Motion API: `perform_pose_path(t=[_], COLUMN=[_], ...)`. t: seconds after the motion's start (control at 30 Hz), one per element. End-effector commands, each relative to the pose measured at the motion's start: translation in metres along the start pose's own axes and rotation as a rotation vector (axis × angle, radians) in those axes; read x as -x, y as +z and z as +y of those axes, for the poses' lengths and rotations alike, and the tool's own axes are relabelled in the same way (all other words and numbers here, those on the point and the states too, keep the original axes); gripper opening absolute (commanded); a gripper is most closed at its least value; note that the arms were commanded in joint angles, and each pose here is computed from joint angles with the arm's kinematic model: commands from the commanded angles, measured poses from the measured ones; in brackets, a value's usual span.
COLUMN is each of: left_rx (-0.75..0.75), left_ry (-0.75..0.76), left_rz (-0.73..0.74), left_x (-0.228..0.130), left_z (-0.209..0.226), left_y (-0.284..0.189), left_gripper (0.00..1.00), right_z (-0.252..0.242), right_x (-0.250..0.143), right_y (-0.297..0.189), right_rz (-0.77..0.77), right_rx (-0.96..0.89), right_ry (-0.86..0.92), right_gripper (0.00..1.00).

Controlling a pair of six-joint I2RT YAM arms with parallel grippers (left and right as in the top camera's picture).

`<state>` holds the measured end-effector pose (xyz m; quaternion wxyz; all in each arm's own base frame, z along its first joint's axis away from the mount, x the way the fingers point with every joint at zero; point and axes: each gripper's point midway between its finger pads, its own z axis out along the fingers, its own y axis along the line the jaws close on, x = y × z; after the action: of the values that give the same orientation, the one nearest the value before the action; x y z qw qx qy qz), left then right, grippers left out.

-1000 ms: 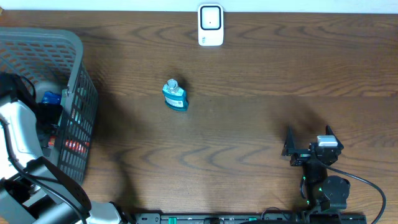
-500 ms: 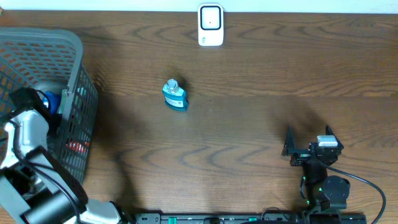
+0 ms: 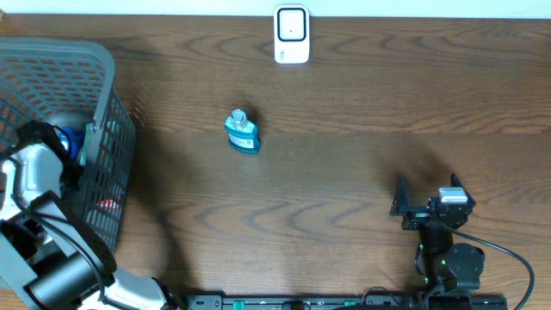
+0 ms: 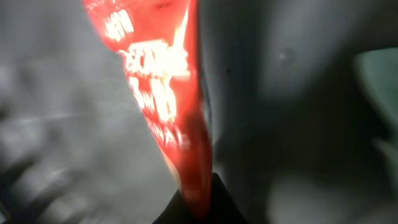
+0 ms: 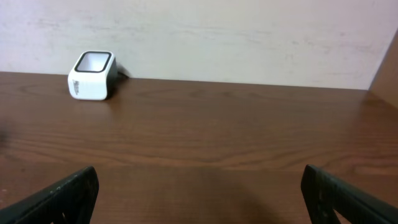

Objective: Scan the item barcode
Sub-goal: 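Reach the left gripper into the basket and grasp the red Nescafé stick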

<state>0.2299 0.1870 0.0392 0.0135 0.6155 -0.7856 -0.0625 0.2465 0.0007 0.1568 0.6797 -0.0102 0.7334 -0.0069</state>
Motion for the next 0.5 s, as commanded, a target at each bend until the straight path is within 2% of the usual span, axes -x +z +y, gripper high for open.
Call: perform_pose_path(t=[0.0, 0.13, 0.23, 0.33, 0.47], left_rx=[-0.121, -0.265, -0.395, -0.565, -0.846], left_ry=[-0.002, -0.032, -0.040, 0.009, 0.163], left_rz=[-0.192, -0.354, -0.448, -0.509, -0.458], left_x=[0.036, 0.048, 0.042, 0.021, -0.038], left_z=[-0.009, -0.006, 0.001, 0.002, -0.016], left_y=[-0.086, -0.179, -0.241, -0.295, -0.344], left_gripper=[0.07, 0.07, 0.07, 0.07, 0.07], right_z=[0.001, 0.001, 0.001, 0.001, 0.001], right_x=[-0.001, -0.001, -0.001, -0.001, -0.001], right_y=[0.000, 0.000, 0.000, 0.000, 0.000], right_rz=[0.002, 0.002, 0.002, 0.002, 0.002], right_rx=[0.000, 0.000, 0.000, 0.000, 0.000], right_ry=[-0.008, -0.008, -0.008, -0.008, -0.008], right_gripper=[0.99, 0.99, 0.99, 0.99, 0.99])
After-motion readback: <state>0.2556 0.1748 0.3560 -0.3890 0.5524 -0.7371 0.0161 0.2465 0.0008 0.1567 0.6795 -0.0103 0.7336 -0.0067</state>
